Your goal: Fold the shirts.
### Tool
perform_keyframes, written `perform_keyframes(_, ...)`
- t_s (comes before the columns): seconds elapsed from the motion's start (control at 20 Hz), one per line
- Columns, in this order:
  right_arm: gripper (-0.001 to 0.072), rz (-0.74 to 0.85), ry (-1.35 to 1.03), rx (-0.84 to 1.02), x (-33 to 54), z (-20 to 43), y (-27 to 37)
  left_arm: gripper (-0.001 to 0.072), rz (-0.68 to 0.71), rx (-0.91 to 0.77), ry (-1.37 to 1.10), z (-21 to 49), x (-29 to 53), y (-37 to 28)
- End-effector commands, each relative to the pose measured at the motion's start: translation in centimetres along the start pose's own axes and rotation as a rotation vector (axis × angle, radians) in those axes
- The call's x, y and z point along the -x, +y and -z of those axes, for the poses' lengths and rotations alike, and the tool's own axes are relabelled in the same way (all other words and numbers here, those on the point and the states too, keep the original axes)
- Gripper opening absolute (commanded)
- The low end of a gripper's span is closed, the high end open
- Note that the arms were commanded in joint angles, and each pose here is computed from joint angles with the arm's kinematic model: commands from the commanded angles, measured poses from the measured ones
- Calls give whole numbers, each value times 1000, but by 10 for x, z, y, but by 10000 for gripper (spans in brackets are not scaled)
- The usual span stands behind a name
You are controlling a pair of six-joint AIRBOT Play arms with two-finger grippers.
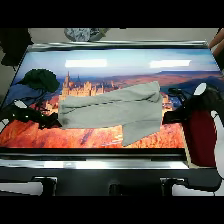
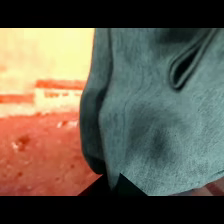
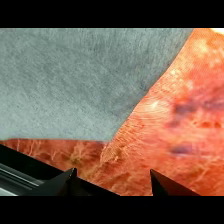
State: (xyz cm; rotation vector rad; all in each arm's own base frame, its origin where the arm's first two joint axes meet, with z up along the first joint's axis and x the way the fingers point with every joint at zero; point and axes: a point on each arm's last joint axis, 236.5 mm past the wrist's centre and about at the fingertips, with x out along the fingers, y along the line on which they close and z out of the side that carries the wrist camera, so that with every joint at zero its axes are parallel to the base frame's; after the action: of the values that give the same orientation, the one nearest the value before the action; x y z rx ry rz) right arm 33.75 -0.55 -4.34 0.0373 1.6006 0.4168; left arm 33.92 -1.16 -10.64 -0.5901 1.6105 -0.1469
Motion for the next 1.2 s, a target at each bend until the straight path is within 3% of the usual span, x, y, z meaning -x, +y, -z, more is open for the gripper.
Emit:
perform_keyframes(0.0,572,27,-69,-44,-24,-11,-12,33,-5,-26,15,4,-1,1)
perform_keyframes(0.25,551,-61,-194,-119,-49,-52,-8,33,-5,-60,5,3,3,-1)
perform_keyframes(0.35,484,-122,-215,-148,-61,-63,-1,33,-5,-77,0,2,4,-1)
perform_keyframes(0.4,420,-139,-225,-160,-66,-67,0,33,-5,-77,-1,2,4,-1)
perform_keyframes(0.5,59,-131,-245,-169,-68,-73,-4,33,-5,-86,-3,1,5,-2)
perform_keyframes(0.65,46,-64,-326,32,-17,-89,0,29,-16,-165,-131,-31,54,-23)
perform_keyframes(0.85,47,332,-763,324,209,-127,17,29,-32,-368,-740,-81,266,-129)
perform_keyframes(1.0,48,745,-1231,522,438,-58,99,31,36,-525,-1327,-5,475,-231)
perform_keyframes(1.15,48,957,-1558,557,544,61,179,31,100,-630,-1649,117,573,-274)
